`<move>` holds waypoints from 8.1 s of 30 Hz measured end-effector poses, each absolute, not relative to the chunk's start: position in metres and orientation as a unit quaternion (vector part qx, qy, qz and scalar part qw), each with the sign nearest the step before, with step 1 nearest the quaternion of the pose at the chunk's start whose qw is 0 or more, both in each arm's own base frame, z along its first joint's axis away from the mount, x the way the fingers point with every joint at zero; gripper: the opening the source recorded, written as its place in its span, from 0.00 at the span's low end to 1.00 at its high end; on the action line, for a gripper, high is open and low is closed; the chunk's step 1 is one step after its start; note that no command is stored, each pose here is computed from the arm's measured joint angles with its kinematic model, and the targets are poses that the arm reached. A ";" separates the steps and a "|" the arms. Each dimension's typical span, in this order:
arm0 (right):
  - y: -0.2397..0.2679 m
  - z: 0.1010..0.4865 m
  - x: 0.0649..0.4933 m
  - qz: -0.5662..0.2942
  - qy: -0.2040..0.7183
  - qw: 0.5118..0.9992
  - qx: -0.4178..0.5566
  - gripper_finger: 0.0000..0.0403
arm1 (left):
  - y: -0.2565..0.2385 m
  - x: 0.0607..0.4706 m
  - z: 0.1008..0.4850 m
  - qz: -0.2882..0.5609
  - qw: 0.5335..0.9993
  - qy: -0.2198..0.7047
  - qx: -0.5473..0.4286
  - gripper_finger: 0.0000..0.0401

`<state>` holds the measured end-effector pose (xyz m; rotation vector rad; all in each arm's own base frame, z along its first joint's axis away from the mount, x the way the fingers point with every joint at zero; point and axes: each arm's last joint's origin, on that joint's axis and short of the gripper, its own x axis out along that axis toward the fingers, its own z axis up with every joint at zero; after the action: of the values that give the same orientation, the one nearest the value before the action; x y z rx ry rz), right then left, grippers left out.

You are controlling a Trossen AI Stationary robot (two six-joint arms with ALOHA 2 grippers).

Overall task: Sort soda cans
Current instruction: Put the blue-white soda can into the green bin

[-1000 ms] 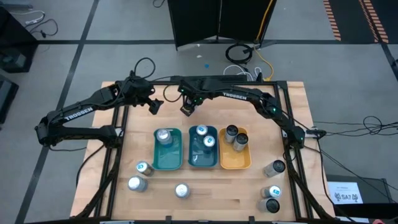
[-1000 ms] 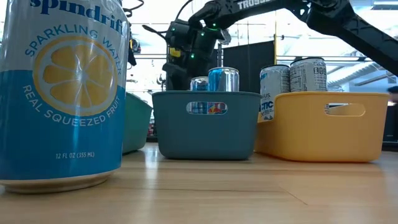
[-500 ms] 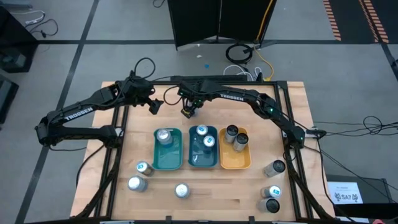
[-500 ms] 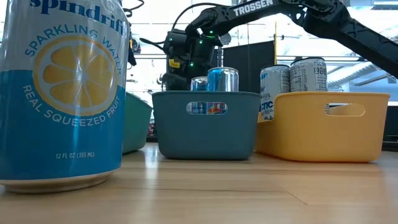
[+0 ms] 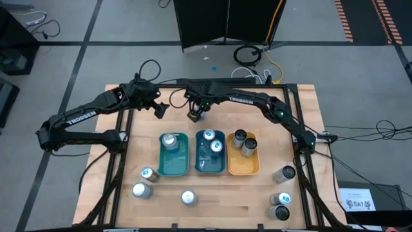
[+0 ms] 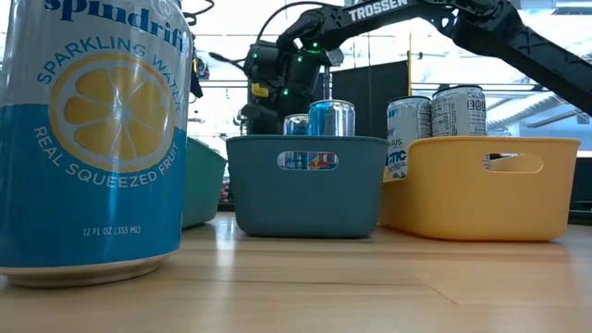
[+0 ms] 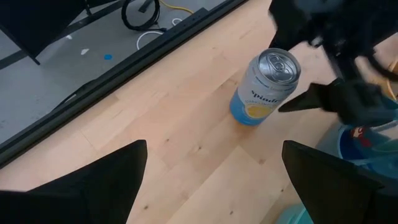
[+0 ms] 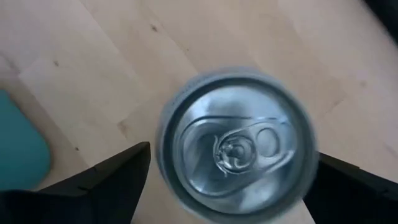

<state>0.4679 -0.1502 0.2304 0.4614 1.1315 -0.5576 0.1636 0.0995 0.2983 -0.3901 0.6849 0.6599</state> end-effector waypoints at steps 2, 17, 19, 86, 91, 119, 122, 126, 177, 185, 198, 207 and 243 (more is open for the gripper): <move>-0.150 0.243 0.464 -0.259 0.513 0.790 0.214 0.91 | 0.100 0.164 0.298 0.316 0.871 0.328 -0.187 0.95; -0.096 0.364 0.397 -0.332 0.451 0.806 0.191 0.90 | 0.100 0.164 0.298 0.316 0.871 0.327 -0.187 0.95; -0.077 0.373 0.386 -0.365 0.452 0.793 0.182 0.90 | 0.100 0.164 0.298 0.315 0.871 0.327 -0.185 0.95; 0.014 0.316 0.138 -0.265 0.159 0.909 0.279 0.90 | 0.124 0.298 0.221 0.195 0.928 0.317 -0.027 0.95; 0.014 0.316 0.138 -0.268 0.156 0.905 0.291 0.90 | 0.127 0.304 0.214 0.192 0.919 0.344 -0.034 0.95; 0.014 0.316 0.139 -0.269 0.149 0.901 0.305 0.90 | 0.147 0.307 0.196 0.207 0.912 0.343 -0.090 0.95; 0.014 0.316 0.139 -0.269 0.149 0.901 0.305 0.90 | 0.149 0.307 0.198 0.208 0.915 0.336 -0.082 0.95; 0.014 0.317 0.139 -0.266 0.143 0.902 0.308 0.90 | 0.148 0.306 0.196 0.205 0.912 0.348 -0.074 0.92; 0.017 0.321 0.142 -0.223 0.142 0.911 0.316 0.90 | 0.017 0.197 0.331 0.153 0.929 0.237 -0.238 0.74; 0.018 0.321 0.143 -0.204 0.152 0.915 0.314 0.90 | -0.009 0.198 0.331 0.128 0.926 0.240 -0.263 0.74; 0.021 0.321 0.143 -0.153 0.179 0.921 0.311 0.90 | -0.061 0.216 0.295 0.199 0.884 0.305 -0.295 0.74; 0.023 0.321 0.143 -0.120 0.196 0.925 0.302 0.90 | -0.094 0.220 0.278 0.233 0.866 0.298 -0.326 0.74; 0.025 0.320 0.143 -0.085 0.213 0.929 0.290 0.90 | -0.109 0.252 0.193 0.403 0.834 0.331 -0.181 0.79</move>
<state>0.1434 0.0250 0.3204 0.5948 0.4360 -0.1743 0.2520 -0.1094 0.1928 -0.3835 0.7013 0.8538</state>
